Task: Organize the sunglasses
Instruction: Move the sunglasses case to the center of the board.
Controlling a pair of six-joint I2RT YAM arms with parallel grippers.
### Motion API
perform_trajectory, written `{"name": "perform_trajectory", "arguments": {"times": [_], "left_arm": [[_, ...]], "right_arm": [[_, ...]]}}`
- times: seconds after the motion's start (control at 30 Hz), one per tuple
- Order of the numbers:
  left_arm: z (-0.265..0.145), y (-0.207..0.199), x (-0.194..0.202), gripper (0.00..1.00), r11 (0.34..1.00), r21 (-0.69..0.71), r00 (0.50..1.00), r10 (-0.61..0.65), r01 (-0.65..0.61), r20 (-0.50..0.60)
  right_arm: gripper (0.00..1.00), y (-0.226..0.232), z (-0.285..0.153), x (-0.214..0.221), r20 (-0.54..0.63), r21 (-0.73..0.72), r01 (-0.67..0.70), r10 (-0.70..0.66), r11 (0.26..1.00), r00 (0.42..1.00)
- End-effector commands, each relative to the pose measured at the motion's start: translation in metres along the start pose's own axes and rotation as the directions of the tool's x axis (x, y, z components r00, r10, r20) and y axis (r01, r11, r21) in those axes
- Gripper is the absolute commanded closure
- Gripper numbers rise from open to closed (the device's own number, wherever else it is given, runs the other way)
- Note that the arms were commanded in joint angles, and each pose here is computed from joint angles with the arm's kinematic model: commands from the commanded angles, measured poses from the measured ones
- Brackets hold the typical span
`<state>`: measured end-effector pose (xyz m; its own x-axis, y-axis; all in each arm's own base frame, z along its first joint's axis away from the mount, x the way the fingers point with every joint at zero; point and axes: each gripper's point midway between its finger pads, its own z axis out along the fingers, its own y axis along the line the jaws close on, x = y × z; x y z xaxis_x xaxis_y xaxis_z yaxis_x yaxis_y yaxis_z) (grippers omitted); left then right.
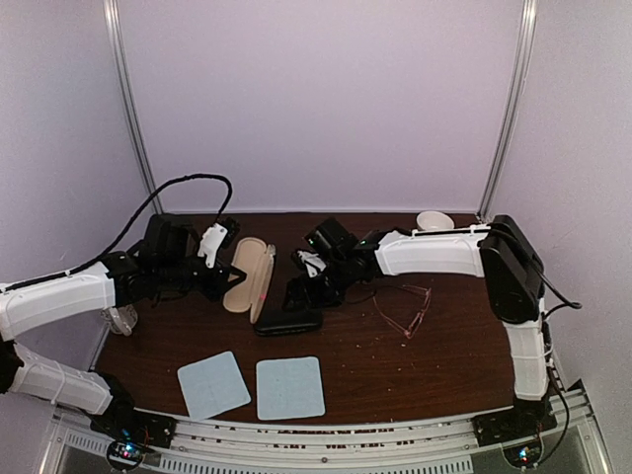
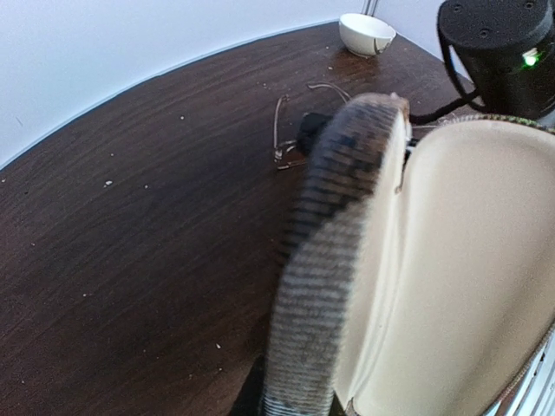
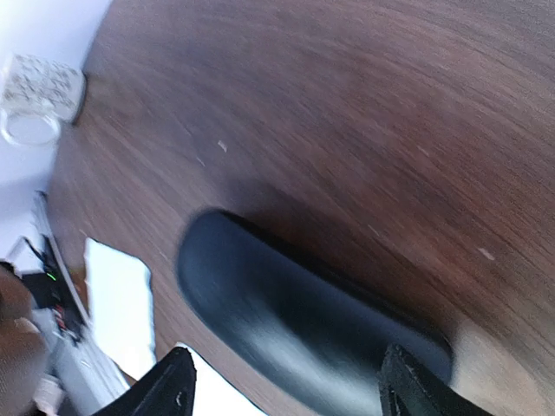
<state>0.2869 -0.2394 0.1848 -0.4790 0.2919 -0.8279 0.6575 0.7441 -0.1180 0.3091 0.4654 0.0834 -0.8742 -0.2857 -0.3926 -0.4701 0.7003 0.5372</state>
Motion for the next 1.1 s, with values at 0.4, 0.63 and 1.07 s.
{"name": "perform_trajectory", "arguments": {"times": [0.4,0.63,1.07], "left_arm": [[0.0,-0.001,-0.009,1.0,1.0,0.009,1.0,-0.005,0.005,0.023],[0.0,-0.003,-0.012,1.0,1.0,0.016,1.0,-0.004,0.004,0.026],[0.002,-0.004,-0.012,1.0,1.0,0.025,1.0,-0.007,0.007,0.027]], "right_arm": [[0.26,-0.038,-0.048,0.059,-0.039,0.146,0.135,-0.131,0.98,0.991],[0.36,-0.024,-0.038,0.079,-0.067,0.125,0.148,-0.141,0.981,0.988],[0.45,-0.014,-0.007,0.081,-0.141,0.147,0.224,-0.204,0.963,0.969]]}}
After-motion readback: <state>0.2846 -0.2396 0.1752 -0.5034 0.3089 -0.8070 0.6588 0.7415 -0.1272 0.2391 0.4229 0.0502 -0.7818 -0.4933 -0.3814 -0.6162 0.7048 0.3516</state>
